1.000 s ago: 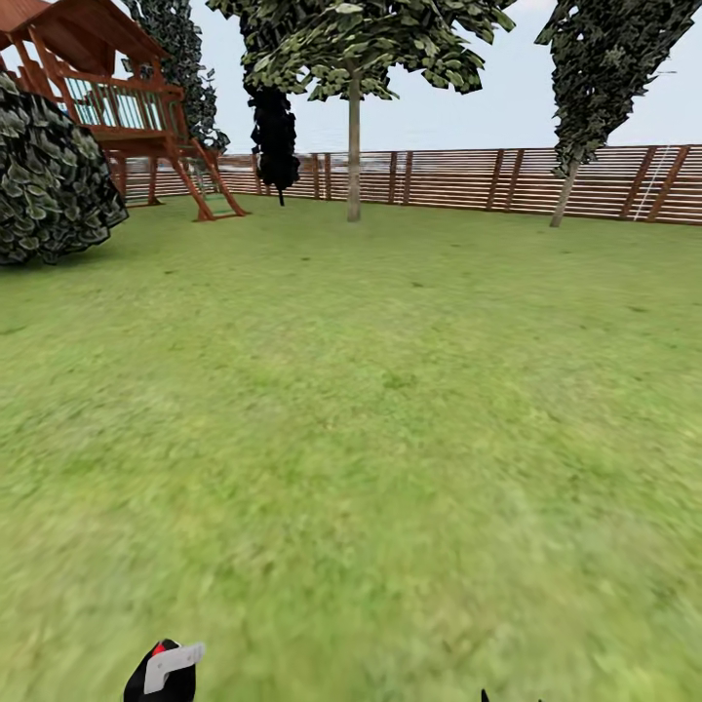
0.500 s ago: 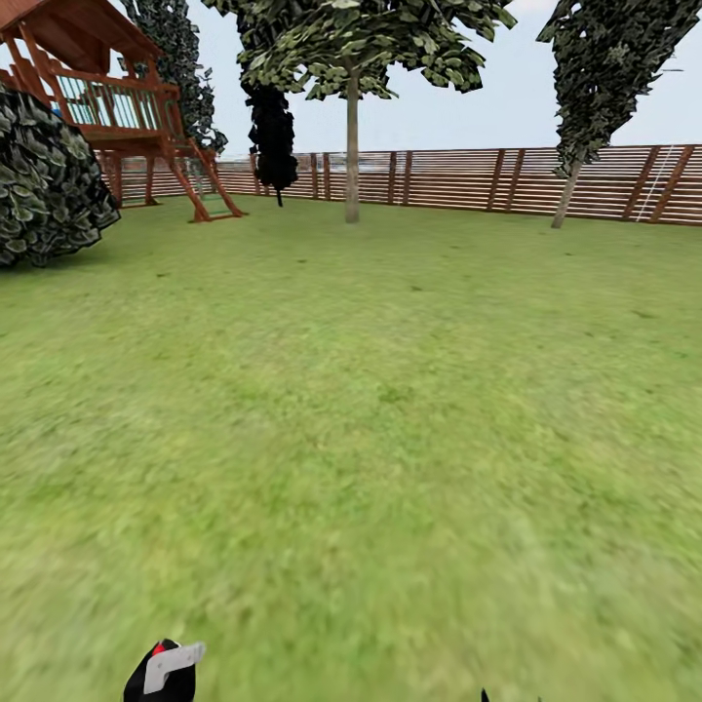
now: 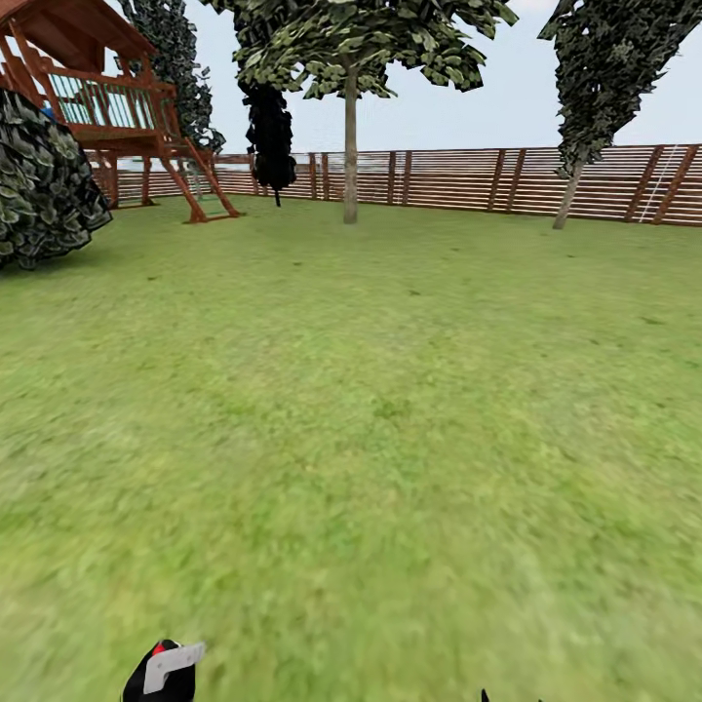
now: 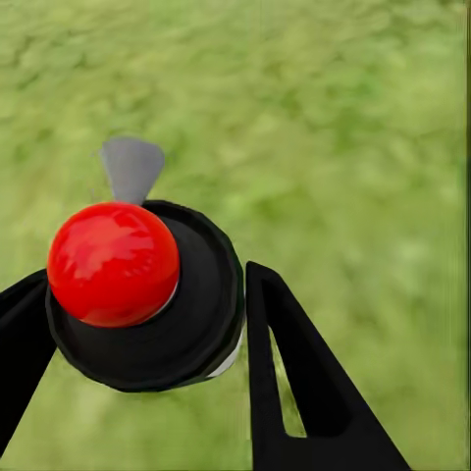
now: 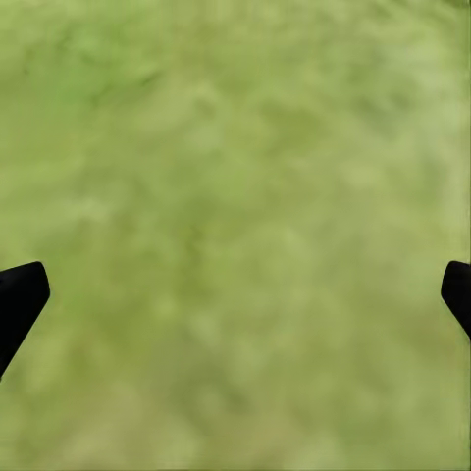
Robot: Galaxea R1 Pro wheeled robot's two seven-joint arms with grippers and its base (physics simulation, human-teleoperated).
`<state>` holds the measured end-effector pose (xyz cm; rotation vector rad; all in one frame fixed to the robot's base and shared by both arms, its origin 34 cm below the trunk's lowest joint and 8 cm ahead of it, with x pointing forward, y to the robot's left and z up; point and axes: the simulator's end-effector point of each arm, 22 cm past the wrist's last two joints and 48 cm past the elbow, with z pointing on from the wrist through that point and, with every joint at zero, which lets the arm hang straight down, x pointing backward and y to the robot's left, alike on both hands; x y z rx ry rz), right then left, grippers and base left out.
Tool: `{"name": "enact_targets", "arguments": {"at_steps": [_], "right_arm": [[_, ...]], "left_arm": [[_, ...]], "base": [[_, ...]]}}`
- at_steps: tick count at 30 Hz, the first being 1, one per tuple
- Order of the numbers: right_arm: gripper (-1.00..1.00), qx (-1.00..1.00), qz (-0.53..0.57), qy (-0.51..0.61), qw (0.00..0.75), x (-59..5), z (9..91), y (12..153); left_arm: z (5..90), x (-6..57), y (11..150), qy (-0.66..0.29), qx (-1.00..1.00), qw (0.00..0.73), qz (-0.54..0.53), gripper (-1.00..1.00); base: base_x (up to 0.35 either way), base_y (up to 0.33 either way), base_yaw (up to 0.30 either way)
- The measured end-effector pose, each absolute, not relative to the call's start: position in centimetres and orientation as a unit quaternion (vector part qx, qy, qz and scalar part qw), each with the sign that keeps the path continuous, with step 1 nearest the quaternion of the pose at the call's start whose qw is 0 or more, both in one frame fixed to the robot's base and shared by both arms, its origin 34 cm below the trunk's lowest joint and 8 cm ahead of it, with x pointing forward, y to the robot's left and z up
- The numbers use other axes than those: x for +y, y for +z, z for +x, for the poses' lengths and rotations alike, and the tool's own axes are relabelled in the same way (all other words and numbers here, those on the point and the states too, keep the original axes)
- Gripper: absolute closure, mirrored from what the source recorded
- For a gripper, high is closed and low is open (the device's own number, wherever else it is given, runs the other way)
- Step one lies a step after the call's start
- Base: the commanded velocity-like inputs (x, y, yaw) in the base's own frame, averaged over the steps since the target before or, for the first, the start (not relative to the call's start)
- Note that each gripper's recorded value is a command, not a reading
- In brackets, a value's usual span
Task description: In the garden, pick up the pesticide atomizer on the floor and spray pesticide onto both trees until each tree trunk is fully covered.
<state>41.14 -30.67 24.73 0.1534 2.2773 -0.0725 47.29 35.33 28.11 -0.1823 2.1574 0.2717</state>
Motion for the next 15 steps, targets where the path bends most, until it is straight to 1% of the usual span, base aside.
{"name": "enact_targets", "arguments": {"at_steps": [15], "right_arm": [[-1.00, 0.907, 0.061, -0.029, 0.416, -30.69, 41.14, 24.73]], "left_arm": [[47.27, 35.38, 28.10, 0.111, 0.877, 0.461, -0.075, 1.00]], "base": [[0.317, -0.116, 0.000]]}}
